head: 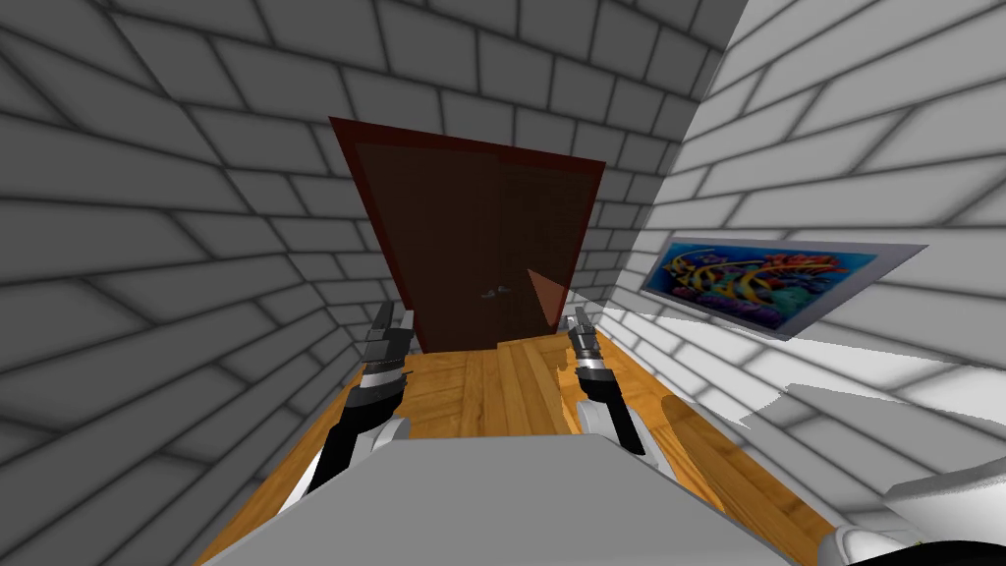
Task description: Pull the door open
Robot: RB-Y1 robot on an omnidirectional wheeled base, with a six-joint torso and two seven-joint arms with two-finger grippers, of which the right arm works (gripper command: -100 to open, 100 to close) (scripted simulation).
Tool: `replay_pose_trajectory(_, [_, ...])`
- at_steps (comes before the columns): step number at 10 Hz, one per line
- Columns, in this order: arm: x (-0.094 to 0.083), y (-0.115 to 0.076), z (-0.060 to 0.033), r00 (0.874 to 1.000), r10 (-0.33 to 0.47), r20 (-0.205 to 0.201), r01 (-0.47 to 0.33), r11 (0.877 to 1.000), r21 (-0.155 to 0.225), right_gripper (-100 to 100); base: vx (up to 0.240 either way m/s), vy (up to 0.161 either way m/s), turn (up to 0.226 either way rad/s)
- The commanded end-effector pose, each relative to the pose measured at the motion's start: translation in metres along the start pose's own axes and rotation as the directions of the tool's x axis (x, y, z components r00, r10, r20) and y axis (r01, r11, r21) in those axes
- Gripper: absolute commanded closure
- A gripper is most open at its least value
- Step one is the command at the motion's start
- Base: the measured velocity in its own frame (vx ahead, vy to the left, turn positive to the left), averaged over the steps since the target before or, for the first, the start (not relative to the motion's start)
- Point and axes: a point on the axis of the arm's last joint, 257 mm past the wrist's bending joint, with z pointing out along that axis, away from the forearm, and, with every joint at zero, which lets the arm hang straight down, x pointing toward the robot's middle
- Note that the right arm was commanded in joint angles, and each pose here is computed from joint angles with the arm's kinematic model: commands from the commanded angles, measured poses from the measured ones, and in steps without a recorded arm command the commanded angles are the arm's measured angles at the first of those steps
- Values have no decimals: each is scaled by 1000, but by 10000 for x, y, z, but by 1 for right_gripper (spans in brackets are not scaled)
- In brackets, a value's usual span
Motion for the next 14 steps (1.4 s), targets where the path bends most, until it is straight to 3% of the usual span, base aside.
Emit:
replay_pose_trajectory(1, [7,-116,-23,1000,3,-4,-3,1000,16,-100,92,0,28])
replay_pose_trajectory(14, [-18,-973,-196,999,24,-24,-21,991,133,-100,75,5,29])
